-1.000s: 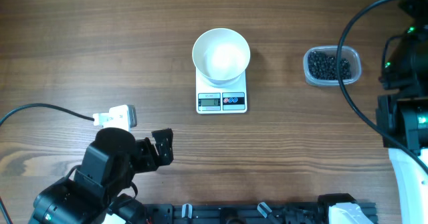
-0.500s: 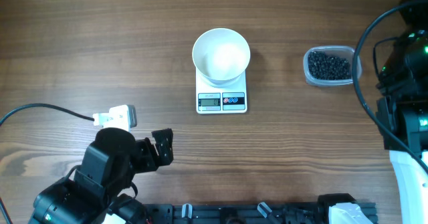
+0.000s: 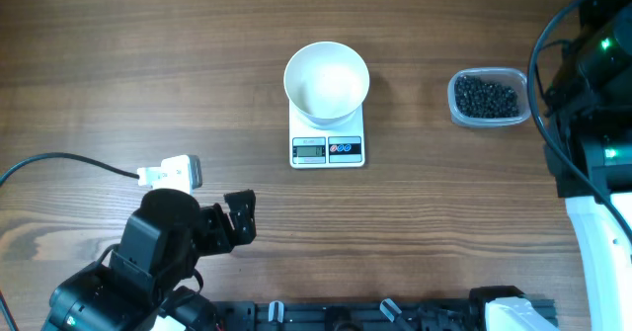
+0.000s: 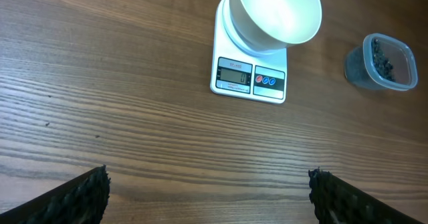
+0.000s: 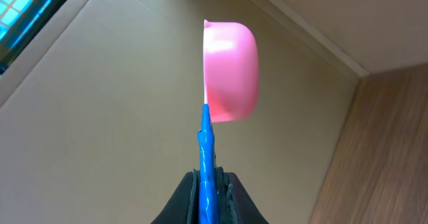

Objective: Scoop item into bowl and weigh 150g on scale

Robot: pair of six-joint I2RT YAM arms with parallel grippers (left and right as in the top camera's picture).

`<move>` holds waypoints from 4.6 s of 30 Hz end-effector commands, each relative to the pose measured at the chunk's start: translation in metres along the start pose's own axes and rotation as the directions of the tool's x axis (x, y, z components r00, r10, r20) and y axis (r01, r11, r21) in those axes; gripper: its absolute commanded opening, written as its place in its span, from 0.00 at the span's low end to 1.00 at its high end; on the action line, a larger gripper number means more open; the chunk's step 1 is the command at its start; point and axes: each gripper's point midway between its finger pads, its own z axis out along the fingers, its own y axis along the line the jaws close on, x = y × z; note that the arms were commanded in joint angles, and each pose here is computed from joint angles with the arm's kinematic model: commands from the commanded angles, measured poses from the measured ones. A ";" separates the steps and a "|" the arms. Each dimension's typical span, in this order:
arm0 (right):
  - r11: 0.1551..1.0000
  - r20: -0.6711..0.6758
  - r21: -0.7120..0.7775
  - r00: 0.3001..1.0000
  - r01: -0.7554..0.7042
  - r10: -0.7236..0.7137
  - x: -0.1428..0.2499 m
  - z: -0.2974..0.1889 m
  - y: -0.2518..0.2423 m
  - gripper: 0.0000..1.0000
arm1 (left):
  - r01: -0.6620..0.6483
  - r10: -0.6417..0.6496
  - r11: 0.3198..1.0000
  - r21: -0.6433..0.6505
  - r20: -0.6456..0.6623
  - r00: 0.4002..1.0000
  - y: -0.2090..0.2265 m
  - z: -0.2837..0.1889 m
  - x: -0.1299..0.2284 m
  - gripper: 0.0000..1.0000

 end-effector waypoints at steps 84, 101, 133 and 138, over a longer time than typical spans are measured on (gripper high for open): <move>0.825 0.287 -0.303 0.871 0.477 -0.398 -0.055 0.006 0.079 0.04 | -0.290 0.303 0.953 0.091 -0.212 0.929 -0.044 0.079 0.006 1.00; 0.743 -0.219 -0.631 0.867 0.224 -0.448 0.053 -0.020 0.082 0.04 | -0.289 0.302 0.953 0.091 -0.212 0.929 -0.044 0.079 0.006 1.00; 0.848 -0.768 -0.511 0.366 0.144 -0.525 0.089 -0.196 -0.048 0.04 | -0.051 0.088 0.993 0.103 -0.393 0.915 -0.058 0.093 0.033 1.00; 0.846 -0.781 -0.522 0.337 0.109 -0.525 0.092 -0.205 -0.046 0.04 | -0.042 0.030 0.999 -0.030 -0.318 0.948 -0.040 0.106 0.018 1.00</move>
